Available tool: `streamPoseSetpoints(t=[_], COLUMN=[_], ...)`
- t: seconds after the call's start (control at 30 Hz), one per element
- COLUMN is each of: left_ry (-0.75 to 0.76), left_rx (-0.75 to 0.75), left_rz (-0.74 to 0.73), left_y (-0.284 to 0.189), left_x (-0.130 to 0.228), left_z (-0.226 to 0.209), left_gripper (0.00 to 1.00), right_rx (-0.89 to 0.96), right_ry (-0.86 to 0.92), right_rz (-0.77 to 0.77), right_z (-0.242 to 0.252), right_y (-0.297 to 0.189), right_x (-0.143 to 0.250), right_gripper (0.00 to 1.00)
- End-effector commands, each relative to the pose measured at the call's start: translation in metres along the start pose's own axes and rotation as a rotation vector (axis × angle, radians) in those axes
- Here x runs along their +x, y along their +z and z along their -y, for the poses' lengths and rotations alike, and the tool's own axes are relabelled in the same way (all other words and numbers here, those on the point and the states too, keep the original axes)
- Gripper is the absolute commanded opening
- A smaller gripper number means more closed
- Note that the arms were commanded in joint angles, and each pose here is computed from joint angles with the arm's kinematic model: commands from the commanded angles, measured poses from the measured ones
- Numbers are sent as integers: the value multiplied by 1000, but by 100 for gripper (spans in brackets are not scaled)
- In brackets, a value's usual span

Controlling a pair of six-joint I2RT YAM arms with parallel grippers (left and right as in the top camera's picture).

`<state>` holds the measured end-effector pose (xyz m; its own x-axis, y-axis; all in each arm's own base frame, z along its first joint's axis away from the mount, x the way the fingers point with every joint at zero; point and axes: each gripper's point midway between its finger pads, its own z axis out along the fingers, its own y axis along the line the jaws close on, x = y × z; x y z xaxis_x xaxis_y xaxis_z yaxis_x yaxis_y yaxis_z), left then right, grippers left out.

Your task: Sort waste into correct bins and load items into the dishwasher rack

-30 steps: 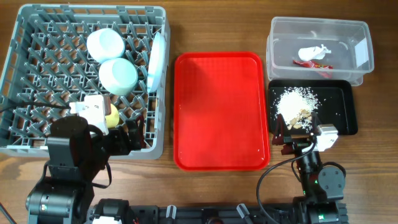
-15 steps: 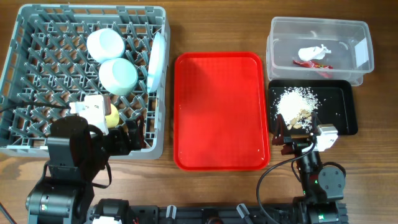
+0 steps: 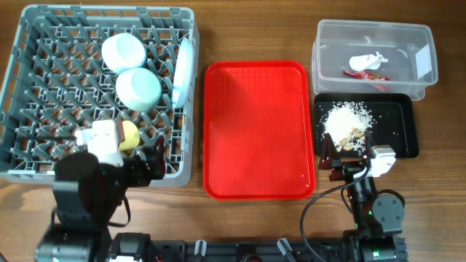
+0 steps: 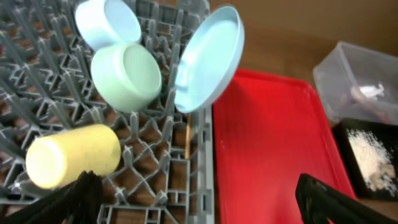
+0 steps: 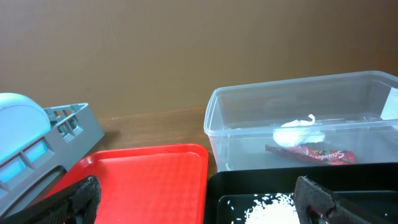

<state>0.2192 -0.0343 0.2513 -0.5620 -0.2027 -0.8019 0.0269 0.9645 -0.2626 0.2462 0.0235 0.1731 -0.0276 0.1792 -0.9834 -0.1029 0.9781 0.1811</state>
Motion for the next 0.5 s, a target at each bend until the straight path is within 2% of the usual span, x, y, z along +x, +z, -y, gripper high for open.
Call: streamPoseSetpoints(t=[0.0, 0.13, 0.3, 0.37, 0.47], left_ry=[24, 35, 73, 94, 192], left_rx=[0, 43, 100, 116, 89], left_rz=[88, 293, 589, 672, 683], left_y=[14, 34, 44, 46, 44], left_x=[23, 36, 24, 24, 23], left_z=[-12, -20, -22, -22, -20], left_gripper=[100, 100, 100, 100, 100], right_rx=[-22, -22, -22, -22, -22], right_ry=[3, 3, 4, 3, 3], right_rz=[8, 8, 8, 8, 8], right_z=[-4, -4, -4, -4, -4], right_y=[-1, -1, -1, -1, -1], right_x=[-2, -2, -2, -2, -2], right_gripper=[100, 100, 100, 100, 100])
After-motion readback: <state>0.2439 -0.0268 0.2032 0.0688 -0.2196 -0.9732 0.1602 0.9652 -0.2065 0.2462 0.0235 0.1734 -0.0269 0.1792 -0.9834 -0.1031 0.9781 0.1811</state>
